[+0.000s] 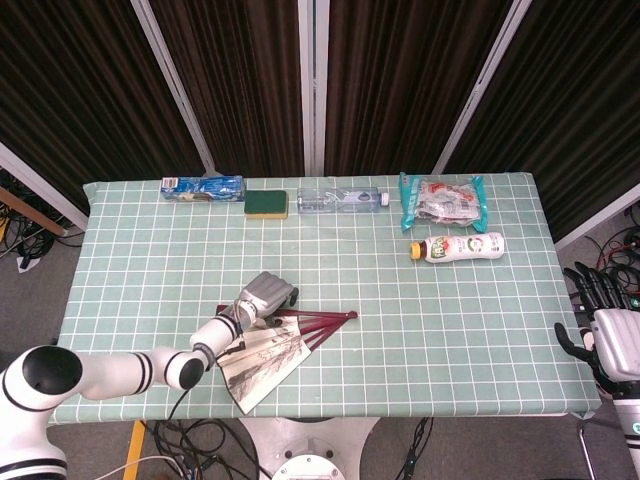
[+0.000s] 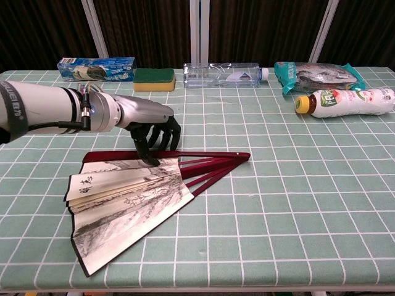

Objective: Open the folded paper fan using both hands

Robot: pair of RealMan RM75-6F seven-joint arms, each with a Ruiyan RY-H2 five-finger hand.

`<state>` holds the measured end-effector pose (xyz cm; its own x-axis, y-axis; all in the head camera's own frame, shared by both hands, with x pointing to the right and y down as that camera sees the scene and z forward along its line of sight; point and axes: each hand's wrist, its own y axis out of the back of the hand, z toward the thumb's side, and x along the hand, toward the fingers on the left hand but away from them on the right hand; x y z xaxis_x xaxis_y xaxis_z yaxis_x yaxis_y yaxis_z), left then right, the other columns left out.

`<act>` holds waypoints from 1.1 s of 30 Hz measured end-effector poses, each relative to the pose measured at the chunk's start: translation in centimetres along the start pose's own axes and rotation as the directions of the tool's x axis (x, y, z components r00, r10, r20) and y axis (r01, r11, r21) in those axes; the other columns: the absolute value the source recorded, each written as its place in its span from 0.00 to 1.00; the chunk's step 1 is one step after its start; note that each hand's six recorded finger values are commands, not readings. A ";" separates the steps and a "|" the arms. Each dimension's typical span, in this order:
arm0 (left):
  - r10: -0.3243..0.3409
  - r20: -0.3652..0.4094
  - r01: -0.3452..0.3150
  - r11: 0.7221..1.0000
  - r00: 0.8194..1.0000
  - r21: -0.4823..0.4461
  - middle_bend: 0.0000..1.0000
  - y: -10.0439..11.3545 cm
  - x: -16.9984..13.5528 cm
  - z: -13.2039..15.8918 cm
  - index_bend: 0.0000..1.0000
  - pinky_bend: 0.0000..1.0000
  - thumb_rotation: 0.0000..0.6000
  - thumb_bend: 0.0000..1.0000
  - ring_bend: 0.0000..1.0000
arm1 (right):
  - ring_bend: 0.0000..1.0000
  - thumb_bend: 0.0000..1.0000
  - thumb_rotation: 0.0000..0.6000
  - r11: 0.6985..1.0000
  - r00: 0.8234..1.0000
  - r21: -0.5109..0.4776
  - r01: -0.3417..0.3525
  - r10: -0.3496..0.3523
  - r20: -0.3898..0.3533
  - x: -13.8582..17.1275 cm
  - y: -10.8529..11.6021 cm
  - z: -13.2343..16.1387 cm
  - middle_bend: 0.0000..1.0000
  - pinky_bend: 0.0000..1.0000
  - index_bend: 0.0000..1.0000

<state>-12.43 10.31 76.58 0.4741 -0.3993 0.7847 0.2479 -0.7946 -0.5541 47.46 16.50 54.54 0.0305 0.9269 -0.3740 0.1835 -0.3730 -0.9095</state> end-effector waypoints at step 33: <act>0.187 -0.027 -0.186 0.938 0.982 -0.292 0.72 5.8 -7.4 -5.0 0.65 0.75 1.00 0.38 0.71 | 0.00 0.31 1.00 0.998 0.998 -0.047 -0.050 0.048 -0.034 -0.5 -1.0 0.5 0.01 0.00 0.07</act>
<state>-18.68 6.37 68.96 0.4895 -0.5528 0.6744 -0.1022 -0.8044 -0.5852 46.78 16.36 55.57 0.0724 0.9088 -0.4110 0.2278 -0.4162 -0.8803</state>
